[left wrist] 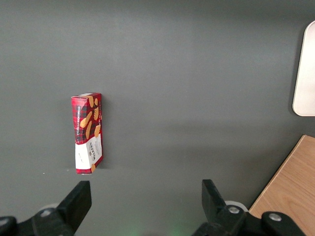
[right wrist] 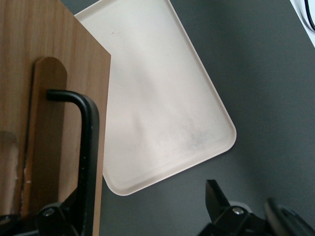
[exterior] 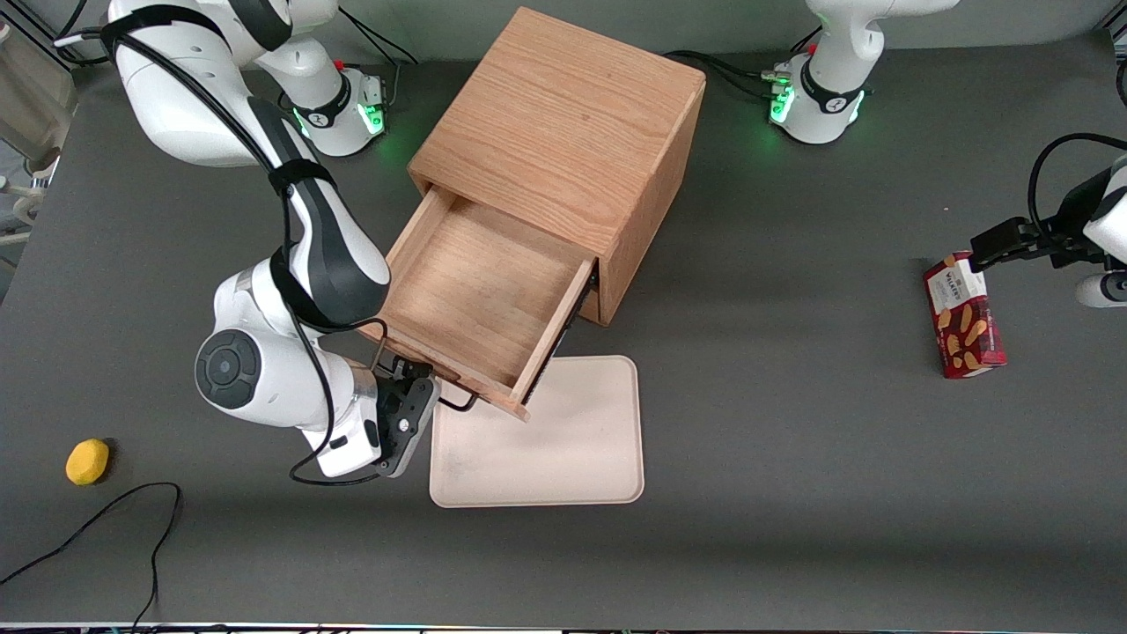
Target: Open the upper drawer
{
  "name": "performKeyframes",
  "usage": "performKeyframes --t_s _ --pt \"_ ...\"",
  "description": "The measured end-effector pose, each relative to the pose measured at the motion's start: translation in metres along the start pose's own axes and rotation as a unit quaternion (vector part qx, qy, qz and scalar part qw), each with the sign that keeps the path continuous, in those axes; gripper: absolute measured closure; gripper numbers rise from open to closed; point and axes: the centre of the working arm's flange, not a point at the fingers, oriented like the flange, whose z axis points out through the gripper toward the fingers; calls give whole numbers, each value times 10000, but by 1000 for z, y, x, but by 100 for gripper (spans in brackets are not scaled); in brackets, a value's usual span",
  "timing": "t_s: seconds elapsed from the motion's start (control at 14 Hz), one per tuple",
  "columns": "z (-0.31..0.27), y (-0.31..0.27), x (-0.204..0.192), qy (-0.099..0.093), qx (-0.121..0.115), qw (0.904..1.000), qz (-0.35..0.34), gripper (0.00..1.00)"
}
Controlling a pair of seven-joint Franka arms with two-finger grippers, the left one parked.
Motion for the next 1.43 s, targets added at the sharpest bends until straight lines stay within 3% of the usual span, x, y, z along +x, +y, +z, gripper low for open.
performKeyframes --t_s 0.72,1.43 --pt "-7 4 1 51 -34 10000 23 0" --pt "-107 -24 -3 33 -120 9999 -52 0"
